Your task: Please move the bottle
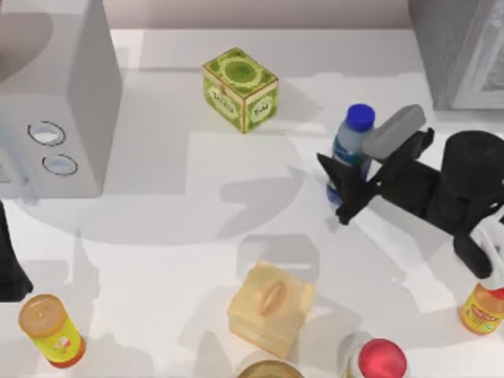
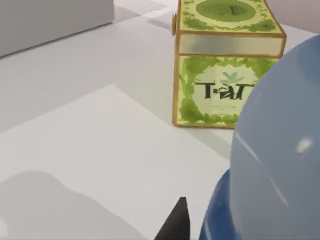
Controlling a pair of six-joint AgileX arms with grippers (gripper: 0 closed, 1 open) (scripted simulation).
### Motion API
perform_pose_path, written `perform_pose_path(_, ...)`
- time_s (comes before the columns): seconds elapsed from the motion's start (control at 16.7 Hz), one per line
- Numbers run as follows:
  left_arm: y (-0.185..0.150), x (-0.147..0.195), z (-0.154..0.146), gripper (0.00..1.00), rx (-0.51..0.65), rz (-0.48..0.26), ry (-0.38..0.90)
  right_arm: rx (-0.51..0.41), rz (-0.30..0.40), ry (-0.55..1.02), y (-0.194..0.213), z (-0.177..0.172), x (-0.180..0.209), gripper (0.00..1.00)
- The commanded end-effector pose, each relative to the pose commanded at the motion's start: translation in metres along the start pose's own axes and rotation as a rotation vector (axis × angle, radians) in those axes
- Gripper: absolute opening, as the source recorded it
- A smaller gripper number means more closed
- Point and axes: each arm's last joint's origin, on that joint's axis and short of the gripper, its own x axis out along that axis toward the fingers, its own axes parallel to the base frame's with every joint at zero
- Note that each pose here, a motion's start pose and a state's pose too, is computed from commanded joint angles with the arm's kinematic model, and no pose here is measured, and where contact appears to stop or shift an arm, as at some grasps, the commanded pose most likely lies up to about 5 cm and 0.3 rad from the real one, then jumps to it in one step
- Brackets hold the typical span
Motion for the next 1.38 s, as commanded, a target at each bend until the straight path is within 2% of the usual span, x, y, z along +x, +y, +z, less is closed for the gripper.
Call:
perform_pose_path(0.18, 0.0, 0.0, 0.0, 1.0, 0.0, 0.0, 0.0, 0.0, 0.0, 0.0, 0.0, 0.0, 0.0, 0.02)
perform_pose_path(0.24, 0.0, 0.0, 0.0, 1.0, 0.0, 0.0, 0.0, 0.0, 0.0, 0.0, 0.0, 0.0, 0.0, 0.0)
perform_pose_path(0.72, 0.0, 0.0, 0.0, 1.0, 0.0, 0.0, 0.0, 0.001, -0.002, -0.001, -0.001, 0.001, 0.0, 0.0)
perform_pose_path(0.84, 0.0, 0.0, 0.0, 1.0, 0.0, 0.0, 0.0, 0.008, -0.025, -0.014, -0.005, 0.004, -0.005, 0.0)
perform_pose_path(1.02, 0.0, 0.0, 0.0, 1.0, 0.0, 0.0, 0.0, 0.032, -0.165, -0.073, -0.033, 0.018, -0.035, 0.0)
perform_pose_path(1.2, 0.0, 0.0, 0.0, 1.0, 0.0, 0.0, 0.0, 0.058, -0.398, -0.12, -0.072, 0.027, -0.095, 0.0)
perform_pose_path(1.38, 0.0, 0.0, 0.0, 1.0, 0.0, 0.0, 0.0, 0.095, -0.629, -0.108, -0.096, 0.021, -0.164, 0.0)
